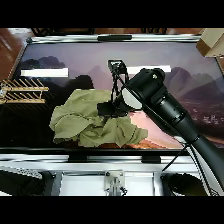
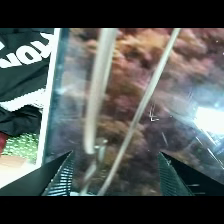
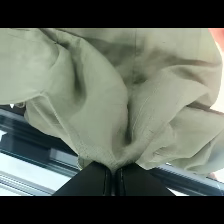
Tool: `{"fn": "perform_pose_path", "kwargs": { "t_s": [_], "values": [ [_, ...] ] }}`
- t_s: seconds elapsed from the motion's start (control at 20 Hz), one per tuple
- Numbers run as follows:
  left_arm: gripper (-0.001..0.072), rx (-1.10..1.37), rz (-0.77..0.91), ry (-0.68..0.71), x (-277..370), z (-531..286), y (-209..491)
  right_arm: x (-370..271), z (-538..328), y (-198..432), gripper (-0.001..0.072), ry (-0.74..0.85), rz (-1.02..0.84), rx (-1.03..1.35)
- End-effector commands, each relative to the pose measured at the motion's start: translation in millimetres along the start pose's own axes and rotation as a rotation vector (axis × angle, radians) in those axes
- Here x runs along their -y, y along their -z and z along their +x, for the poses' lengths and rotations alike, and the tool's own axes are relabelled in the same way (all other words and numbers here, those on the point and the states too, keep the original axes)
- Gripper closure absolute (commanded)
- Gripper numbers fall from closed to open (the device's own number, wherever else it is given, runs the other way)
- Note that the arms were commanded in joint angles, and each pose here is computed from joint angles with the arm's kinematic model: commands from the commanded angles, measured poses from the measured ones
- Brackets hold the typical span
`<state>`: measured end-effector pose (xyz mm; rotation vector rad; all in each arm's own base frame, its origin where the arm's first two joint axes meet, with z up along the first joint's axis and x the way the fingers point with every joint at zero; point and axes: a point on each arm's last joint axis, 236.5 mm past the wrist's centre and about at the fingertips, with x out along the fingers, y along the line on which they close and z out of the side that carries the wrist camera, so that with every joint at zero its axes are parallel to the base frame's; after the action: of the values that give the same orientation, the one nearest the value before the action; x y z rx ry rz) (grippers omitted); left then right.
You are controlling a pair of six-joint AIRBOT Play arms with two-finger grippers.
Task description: Fold the shirts.
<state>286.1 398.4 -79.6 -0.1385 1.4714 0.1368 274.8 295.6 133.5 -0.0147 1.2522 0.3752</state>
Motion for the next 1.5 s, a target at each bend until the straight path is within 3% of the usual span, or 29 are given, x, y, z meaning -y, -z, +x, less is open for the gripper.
{"fn": "perform_pose_path", "kwargs": {
  "t_s": [0.0, 0.5, 0.55, 0.65, 0.8, 0.9, 1.1, 1.45],
  "values": [
    [0.0084, -0.017, 0.001, 0.027, 4, 3, 6, 0, 0, 0, 0.0654, 0.0, 0.002, 0.001],
    [0.0122, -0.061, -0.015, 0.06, 3, 18, 26, 5, 0, -3, 0.0654, 0.022, -0.002, 0.014],
    [0.0268, -0.064, -0.015, 0.062, 4, 19, 27, 5, 0, -3, 0.0654, 0.022, -0.002, 0.014],
    [0.0318, -0.064, -0.015, 0.062, 4, 19, 27, 5, 0, -3, 0.0654, 0.022, -0.003, 0.014],
    [0.0551, -0.065, -0.017, 0.064, 3, 19, 28, 7, 0, -5, 0.0654, 0.032, -0.003, 0.021],
    [0.0666, -0.066, -0.024, 0.064, 2, 18, 29, 8, 0, -5, 0.0654, 0.035, -0.004, 0.023],
    [0.067, -0.05, -0.109, 0.042, 0, 6, 26, 11, 0, -8, 0.0654, 0.049, -0.015, 0.032],
    [0.067, 0.098, -0.106, -0.102, -10, -67, 0, 16, -1, -11, 0.0654, 0.067, -0.064, 0.043]
  ]
}}
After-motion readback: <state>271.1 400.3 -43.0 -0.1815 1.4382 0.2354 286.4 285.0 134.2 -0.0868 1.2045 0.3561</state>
